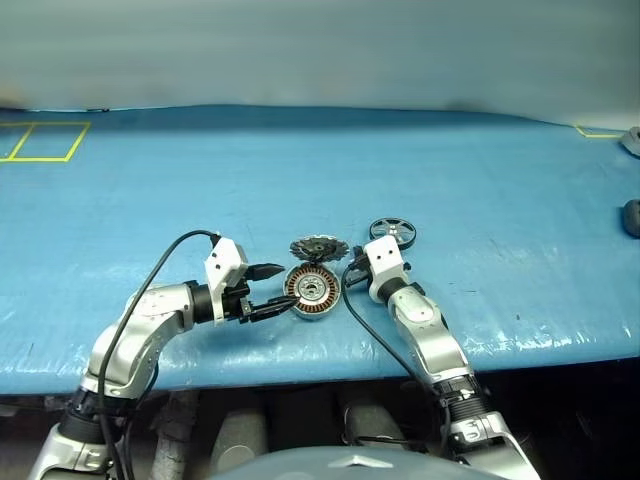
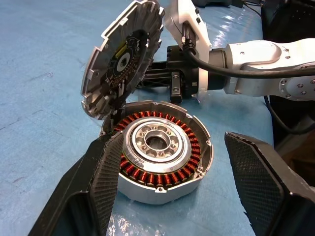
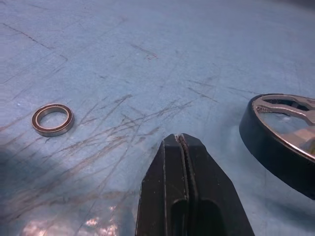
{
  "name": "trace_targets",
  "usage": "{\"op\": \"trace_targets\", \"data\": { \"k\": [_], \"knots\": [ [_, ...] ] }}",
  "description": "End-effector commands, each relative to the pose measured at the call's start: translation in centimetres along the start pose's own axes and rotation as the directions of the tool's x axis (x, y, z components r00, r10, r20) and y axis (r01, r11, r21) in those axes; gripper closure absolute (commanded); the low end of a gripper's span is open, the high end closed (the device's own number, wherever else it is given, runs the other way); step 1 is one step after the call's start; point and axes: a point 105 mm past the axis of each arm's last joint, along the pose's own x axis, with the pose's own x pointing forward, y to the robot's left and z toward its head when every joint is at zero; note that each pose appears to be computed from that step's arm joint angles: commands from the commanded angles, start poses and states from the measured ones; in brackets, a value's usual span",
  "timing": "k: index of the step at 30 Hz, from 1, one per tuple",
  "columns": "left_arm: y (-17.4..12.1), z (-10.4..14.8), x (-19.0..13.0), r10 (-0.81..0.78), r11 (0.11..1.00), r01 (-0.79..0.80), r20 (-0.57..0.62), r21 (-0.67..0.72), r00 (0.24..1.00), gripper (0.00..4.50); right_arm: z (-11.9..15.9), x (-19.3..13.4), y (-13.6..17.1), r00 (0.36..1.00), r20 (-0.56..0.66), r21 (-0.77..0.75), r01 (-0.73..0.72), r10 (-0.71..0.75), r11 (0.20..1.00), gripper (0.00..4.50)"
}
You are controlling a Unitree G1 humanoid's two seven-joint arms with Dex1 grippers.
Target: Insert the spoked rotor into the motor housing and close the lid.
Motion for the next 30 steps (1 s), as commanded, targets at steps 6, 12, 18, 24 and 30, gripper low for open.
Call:
{"op": "trace_targets", "data": {
  "k": [6, 12, 18, 24, 30],
  "knots": [
    [0.7, 1.0, 0.2, -0.005, 1.000, 0.005, 0.022, 0.027, 1.000, 0.99, 0.4, -2.6, -0.4, 1.000, 0.013, -0.001, 0.010, -0.010, 1.000, 4.46],
    [2.5, 3.6, -0.4, 0.031, 0.999, -0.026, 0.121, -0.042, 0.992, 0.99, 1.3, -2.3, -0.4, 0.998, 0.054, 0.013, 0.024, -0.025, 1.000, 4.46],
    [2.7, 4.0, -0.9, -0.016, 1.000, 0.015, 0.048, 0.025, 0.999, 0.99, 2.5, -1.0, 0.6, 0.993, 0.108, -0.023, -0.034, 0.036, 0.999, 4.10],
    [2.7, 3.7, -1.2, -0.034, 0.999, 0.034, -0.007, 0.030, 0.999, 0.99, 2.9, 0.7, 1.1, 0.991, 0.112, -0.125, -0.057, 0.071, 0.990, 2.28],
    [2.4, 3.7, -1.1, -0.038, 0.999, 0.038, -0.009, 0.034, 0.999, 0.99, 3.5, 1.5, 0.8, 0.989, 0.136, -0.133, -0.044, 0.062, 0.990, 1.66]
  ]
}}
